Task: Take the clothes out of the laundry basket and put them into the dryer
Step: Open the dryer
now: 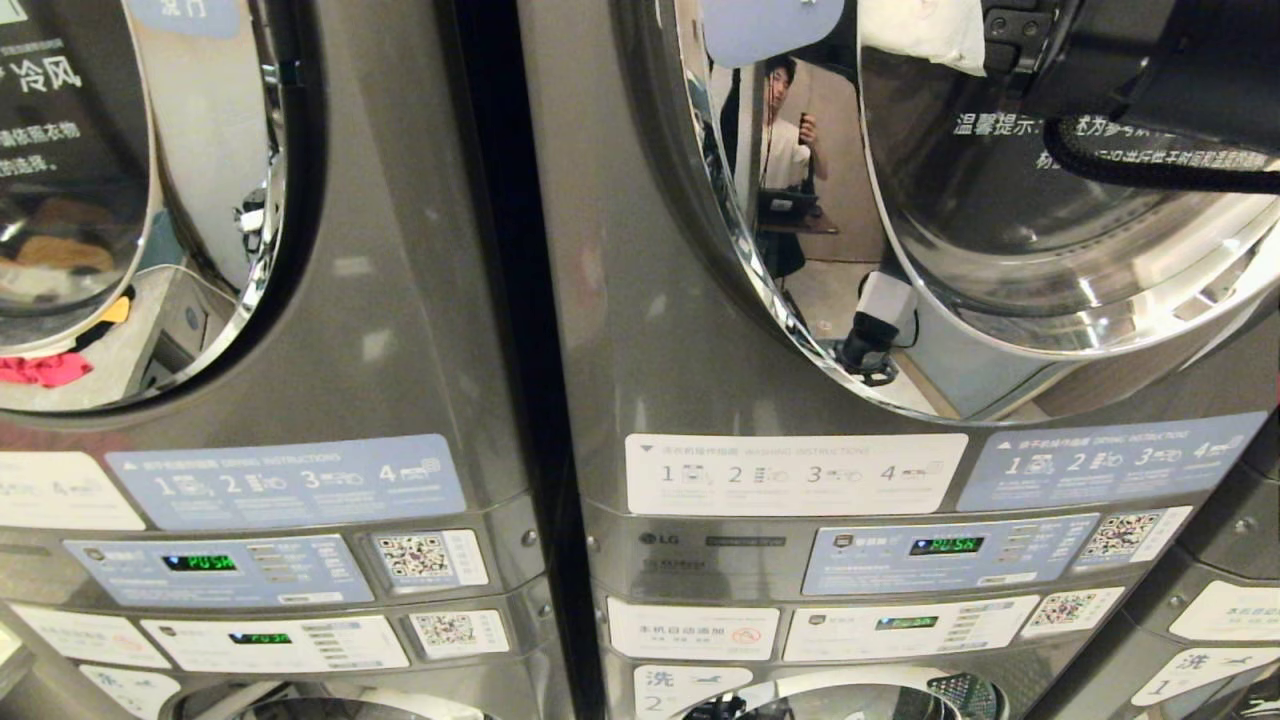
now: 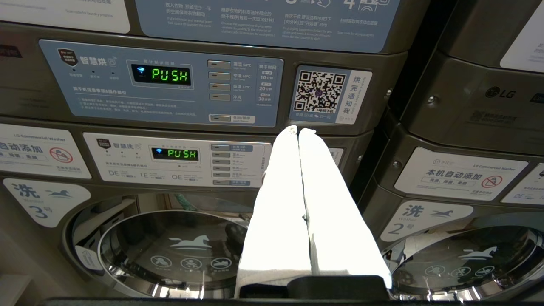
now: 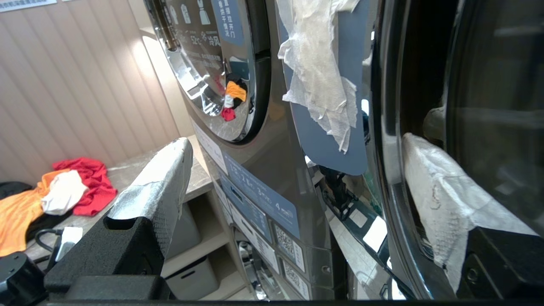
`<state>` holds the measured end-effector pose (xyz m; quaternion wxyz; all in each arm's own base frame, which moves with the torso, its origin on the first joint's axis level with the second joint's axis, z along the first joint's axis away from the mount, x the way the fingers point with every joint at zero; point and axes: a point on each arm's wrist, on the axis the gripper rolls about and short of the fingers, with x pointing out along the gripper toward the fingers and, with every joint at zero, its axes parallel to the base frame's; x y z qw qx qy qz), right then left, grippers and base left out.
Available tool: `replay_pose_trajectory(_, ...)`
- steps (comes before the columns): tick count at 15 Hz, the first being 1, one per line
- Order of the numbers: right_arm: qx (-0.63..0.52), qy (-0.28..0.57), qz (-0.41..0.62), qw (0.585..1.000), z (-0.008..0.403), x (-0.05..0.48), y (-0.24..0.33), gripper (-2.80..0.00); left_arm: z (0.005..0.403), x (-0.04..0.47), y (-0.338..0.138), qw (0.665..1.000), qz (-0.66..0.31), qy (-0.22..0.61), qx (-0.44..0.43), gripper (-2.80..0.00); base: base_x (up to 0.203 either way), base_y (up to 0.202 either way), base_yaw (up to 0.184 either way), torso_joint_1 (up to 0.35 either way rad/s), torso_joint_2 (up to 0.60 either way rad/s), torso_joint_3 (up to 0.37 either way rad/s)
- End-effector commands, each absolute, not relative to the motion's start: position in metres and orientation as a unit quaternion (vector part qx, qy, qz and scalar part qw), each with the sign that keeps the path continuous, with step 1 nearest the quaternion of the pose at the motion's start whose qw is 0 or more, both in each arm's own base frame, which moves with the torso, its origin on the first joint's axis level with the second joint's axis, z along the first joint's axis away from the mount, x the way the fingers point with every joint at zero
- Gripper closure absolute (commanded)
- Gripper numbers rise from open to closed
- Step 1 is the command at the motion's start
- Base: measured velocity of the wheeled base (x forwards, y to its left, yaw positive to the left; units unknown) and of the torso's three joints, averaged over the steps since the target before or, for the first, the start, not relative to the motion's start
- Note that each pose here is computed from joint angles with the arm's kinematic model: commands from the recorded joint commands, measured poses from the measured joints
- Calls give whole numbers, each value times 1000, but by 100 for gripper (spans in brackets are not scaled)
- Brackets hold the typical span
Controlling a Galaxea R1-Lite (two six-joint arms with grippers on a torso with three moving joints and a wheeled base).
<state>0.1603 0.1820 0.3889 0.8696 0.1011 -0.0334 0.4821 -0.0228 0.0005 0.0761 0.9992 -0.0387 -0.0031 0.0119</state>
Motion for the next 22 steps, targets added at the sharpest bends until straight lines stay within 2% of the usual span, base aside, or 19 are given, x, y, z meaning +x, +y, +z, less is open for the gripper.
replay_pose_trajectory(1,102,-29,489,866,387,159,186,-280,76,-23,1,999,12,-4,-39,0,0,0,0,0,0,0)
replay_pose_trajectory(8,107,-16,521,846,383,138,186,-280,76,-23,1,999,12,-4,-39,0,0,0,0,0,0,0)
replay_pose_trajectory(16,115,-48,543,830,385,95,133,-280,76,-23,1,999,12,-3,-39,0,0,0,0,0,0,0)
replay_pose_trajectory(22,117,-76,583,800,377,57,87,-280,76,-23,1,999,12,0,-38,0,0,0,0,0,0,0)
